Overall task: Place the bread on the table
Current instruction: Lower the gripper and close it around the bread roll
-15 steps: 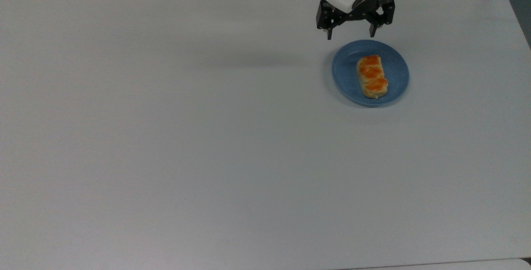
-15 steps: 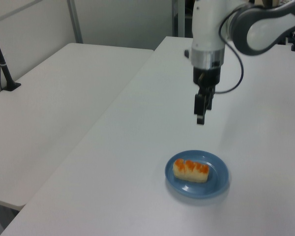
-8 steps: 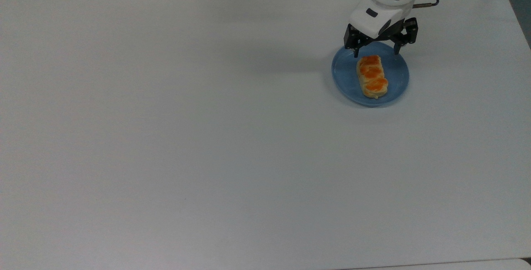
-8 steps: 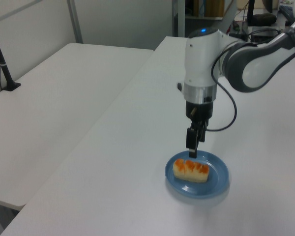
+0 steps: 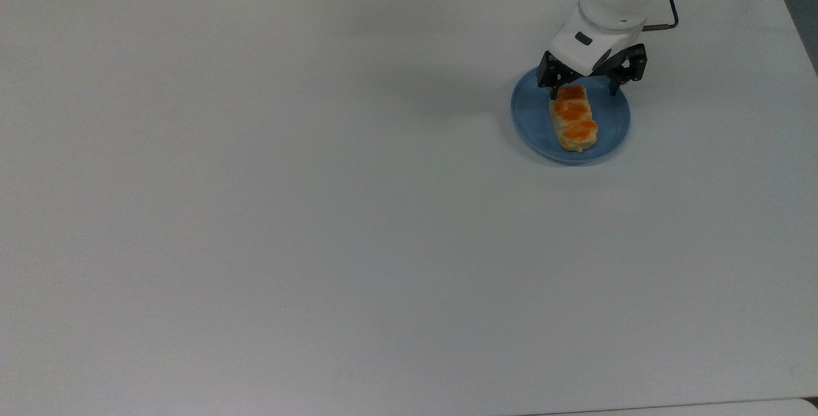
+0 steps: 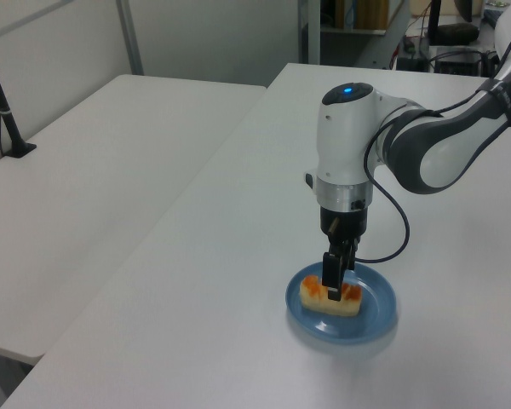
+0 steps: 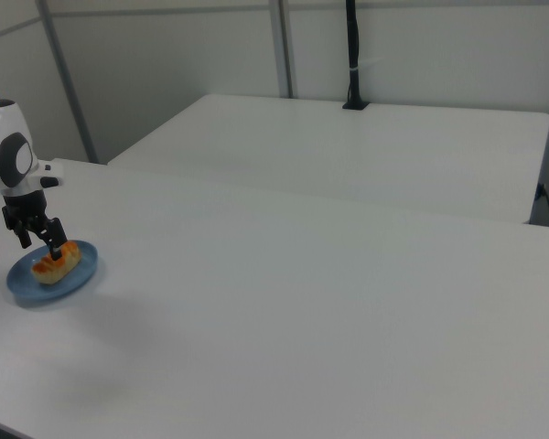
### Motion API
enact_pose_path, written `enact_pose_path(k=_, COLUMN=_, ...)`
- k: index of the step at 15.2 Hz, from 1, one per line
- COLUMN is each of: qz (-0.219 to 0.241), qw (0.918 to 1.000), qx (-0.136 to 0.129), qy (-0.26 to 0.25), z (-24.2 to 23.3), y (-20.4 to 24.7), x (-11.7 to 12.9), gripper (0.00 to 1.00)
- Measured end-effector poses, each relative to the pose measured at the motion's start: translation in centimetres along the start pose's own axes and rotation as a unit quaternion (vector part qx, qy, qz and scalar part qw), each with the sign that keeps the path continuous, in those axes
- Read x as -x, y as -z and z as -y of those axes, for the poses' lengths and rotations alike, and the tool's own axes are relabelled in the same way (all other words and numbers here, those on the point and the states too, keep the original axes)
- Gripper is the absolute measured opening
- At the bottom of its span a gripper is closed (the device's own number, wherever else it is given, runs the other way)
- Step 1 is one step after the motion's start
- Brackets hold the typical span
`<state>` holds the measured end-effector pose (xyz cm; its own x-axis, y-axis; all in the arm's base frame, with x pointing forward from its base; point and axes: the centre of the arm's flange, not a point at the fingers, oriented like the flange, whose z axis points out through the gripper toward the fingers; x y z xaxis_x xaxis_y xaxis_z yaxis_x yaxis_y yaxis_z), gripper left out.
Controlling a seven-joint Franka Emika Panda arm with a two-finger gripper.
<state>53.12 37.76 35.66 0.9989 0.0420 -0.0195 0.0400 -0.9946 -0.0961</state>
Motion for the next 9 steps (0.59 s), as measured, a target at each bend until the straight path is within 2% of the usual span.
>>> enact_pose_path(k=6, qz=0.012, qw=0.9995, qx=0.026, qy=0.011, z=-0.5, y=-3.3, x=-0.2, gripper=1.0)
enact_pose_path(k=7, qz=0.012, qw=0.9994, qx=0.029, qy=0.013, z=-0.5, y=-3.7, x=-0.3, gripper=0.97)
enact_pose_path(k=9, qz=0.012, qw=0.9993, qx=0.031, qy=0.014, z=-0.5, y=-3.9, x=-0.3, gripper=0.74)
